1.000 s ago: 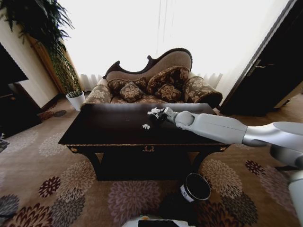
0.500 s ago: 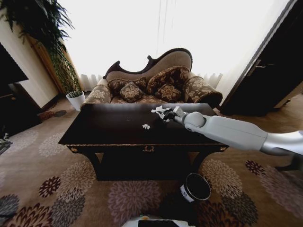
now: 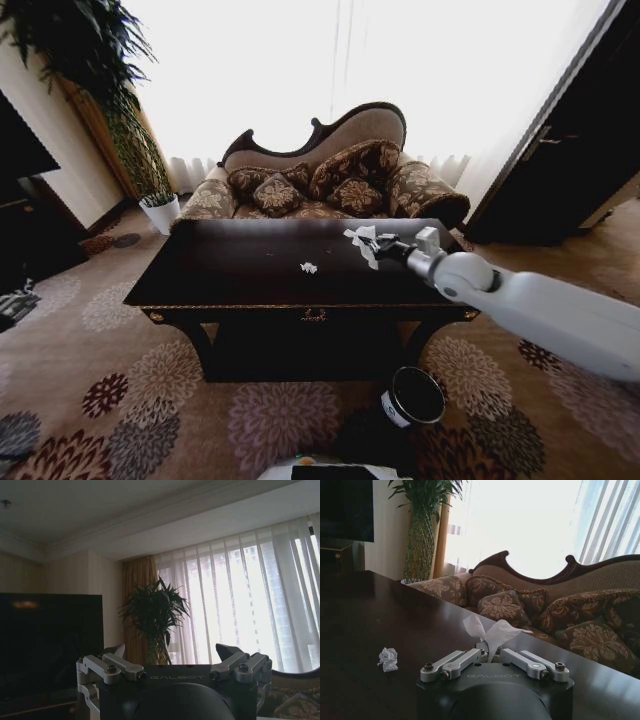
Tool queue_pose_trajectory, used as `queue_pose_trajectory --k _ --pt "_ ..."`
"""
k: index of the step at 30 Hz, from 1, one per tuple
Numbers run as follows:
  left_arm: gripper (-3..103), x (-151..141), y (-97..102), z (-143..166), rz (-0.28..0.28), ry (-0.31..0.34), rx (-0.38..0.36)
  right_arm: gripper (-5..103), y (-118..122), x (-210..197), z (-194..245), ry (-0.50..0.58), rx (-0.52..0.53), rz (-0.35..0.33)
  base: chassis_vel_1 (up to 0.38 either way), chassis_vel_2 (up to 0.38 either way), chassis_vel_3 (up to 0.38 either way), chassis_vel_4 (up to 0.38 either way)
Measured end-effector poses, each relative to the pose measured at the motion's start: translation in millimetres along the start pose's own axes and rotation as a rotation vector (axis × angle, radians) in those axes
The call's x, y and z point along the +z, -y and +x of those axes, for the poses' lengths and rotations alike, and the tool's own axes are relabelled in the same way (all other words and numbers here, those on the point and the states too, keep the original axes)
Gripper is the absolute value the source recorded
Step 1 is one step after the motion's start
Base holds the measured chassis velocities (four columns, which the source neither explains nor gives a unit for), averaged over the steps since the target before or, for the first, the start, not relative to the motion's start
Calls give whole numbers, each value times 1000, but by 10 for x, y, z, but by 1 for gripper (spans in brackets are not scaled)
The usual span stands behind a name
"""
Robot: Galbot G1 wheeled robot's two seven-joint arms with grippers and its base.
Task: Move to the front of the table and place the trash on the table into the trash bin.
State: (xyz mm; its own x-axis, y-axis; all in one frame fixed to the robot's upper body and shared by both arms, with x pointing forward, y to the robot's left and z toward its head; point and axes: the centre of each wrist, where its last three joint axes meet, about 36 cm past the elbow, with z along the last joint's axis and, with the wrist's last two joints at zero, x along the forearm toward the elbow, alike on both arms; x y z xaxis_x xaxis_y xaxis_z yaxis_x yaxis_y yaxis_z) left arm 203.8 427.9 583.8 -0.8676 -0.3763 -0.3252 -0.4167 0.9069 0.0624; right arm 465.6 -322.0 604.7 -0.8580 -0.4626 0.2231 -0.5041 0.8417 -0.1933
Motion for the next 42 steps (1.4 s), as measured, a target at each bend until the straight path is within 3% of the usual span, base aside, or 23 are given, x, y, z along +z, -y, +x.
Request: queue_pose_trajectory --k 9,12,14,15,20,25,31,32,42 --pt "100 -71 -82 197 -23 7 -69 0 -138 33 -34 50 29 -140 0 0 0 0" --pt "100 -55 -65 198 -19 6 -70 0 -71 56 -29 50 57 -159 0 0 0 0" --pt "100 -32 -51 184 -14 5 -67 0 184 131 -25 51 115 -126 0 0 0 0" --pt "100 -32 -51 184 -14 5 -67 0 184 131 -25 51 115 -126 0 0 0 0" --pt "100 45 -24 47 4 7 -34 0 837 265 113 43 237 21 0 0 0 0" --pt "100 121 -41 -37 7 1 -23 0 1125 490 211 0 300 98 0 0 0 0" --pt "100 179 -69 -57 15 3 -34 0 1292 646 269 -16 349 97 0 0 0 0" --pt "100 213 -81 -31 17 4 -45 0 1439 666 294 2 382 100 0 0 0 0" --pt "100 291 -81 -33 19 5 -54 0 2058 946 609 36 532 80 0 0 0 0"
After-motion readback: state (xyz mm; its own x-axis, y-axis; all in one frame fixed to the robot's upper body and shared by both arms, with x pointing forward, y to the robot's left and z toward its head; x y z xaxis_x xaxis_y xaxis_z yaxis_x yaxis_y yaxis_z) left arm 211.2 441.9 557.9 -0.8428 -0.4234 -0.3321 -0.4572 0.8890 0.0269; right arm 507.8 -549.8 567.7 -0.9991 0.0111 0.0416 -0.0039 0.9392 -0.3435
